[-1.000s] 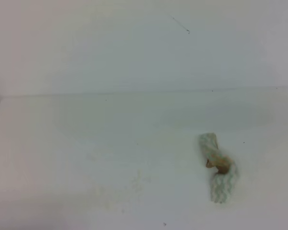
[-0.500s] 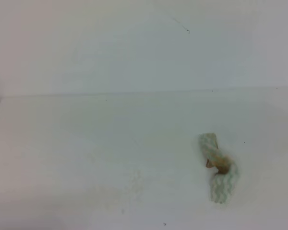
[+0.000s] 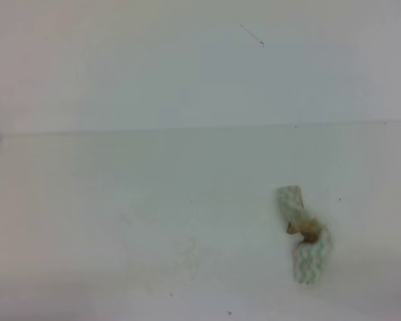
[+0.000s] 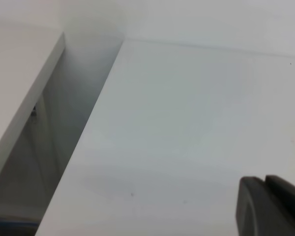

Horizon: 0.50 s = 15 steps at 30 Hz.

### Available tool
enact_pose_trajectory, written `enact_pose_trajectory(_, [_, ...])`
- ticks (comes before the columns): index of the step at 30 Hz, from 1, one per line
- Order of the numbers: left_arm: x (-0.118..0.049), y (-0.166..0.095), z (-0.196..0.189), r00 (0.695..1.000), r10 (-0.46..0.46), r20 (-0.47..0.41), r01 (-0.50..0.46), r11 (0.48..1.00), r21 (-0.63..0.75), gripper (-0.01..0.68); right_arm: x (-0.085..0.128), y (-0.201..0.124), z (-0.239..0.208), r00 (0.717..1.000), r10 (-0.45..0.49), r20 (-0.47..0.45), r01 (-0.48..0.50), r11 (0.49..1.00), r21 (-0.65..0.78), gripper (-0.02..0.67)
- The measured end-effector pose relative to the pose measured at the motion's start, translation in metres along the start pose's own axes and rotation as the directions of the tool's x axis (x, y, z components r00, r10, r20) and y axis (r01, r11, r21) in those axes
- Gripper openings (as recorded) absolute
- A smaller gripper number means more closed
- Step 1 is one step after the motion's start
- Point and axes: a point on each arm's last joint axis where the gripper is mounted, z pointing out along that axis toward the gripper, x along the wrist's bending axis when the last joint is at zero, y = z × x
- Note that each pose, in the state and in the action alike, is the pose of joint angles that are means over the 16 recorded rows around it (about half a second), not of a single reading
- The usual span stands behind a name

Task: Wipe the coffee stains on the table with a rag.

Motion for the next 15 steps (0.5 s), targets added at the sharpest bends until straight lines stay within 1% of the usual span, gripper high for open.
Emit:
enact_pose_trajectory(3, [0.0,0.0,0.0,1.0,0.0,0.0,0.0,1.0,0.0,0.001,0.0,-0.016,0.0,0.999,0.008,0.039,-0.009,0.999,0.031,0.001])
enact_pose_trajectory(7, [0.0,0.0,0.0,1.0,0.0,0.0,0.0,1.0,0.0,0.001,-0.001,-0.029,0.001,0.998,0.008,0.069,-0.012,0.998,0.069,0.001])
enact_pose_trajectory(15, [0.0,0.0,0.0,1.0,0.0,0.0,0.0,1.0,0.0,0.001,-0.001,-0.037,0.002,0.997,0.004,0.079,-0.012,0.994,0.105,0.001])
